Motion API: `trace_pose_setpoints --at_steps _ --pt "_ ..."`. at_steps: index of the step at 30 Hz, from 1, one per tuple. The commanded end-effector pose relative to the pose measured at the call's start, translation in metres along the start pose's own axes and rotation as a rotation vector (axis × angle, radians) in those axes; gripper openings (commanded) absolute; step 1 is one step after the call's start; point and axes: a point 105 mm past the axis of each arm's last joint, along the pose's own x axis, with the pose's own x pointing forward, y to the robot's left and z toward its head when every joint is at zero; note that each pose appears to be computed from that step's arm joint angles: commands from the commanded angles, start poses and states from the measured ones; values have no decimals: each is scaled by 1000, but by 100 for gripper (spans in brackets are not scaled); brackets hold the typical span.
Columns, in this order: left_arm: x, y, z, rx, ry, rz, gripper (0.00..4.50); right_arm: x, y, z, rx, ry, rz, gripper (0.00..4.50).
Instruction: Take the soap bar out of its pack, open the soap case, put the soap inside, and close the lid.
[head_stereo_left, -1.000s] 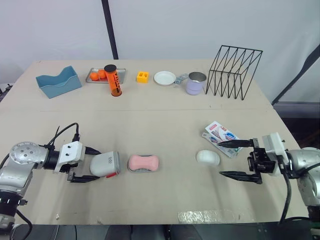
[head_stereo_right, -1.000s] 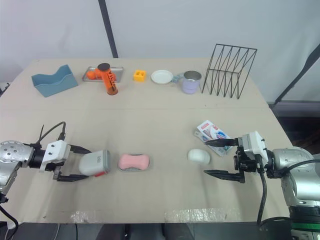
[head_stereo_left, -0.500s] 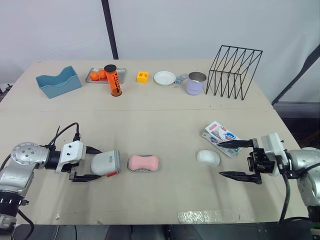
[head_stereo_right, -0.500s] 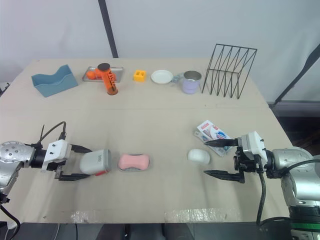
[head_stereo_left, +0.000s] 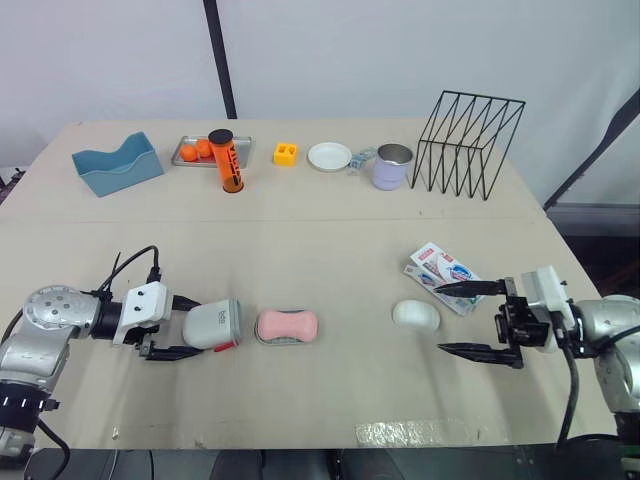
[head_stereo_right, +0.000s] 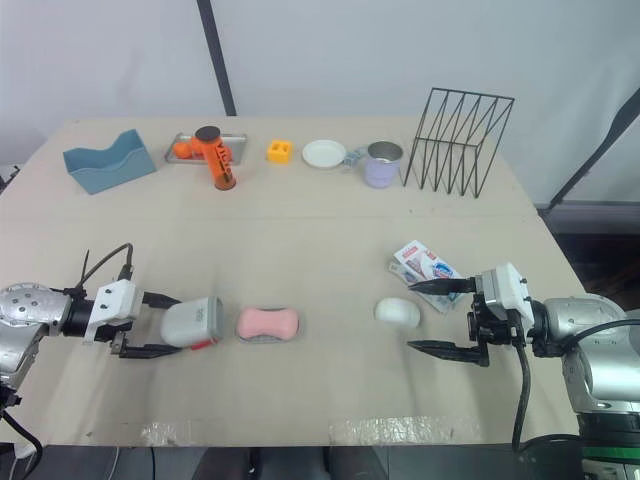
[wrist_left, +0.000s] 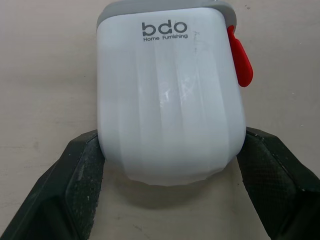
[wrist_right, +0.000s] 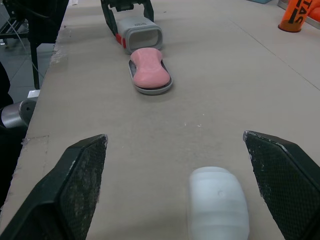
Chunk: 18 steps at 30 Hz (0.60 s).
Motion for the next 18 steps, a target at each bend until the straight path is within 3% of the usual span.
trace_pose_setpoints --at_steps 1,10,18 --pt "-4 4 4 36 -4 5 363 2 3 6 -39 29 26 450" --pt "-6 3 14 69 -22 -41 363 50 8 35 -53 65 125 450" --pt "-2 -2 17 95 -21 -72 363 101 16 41 -87 164 165 450"
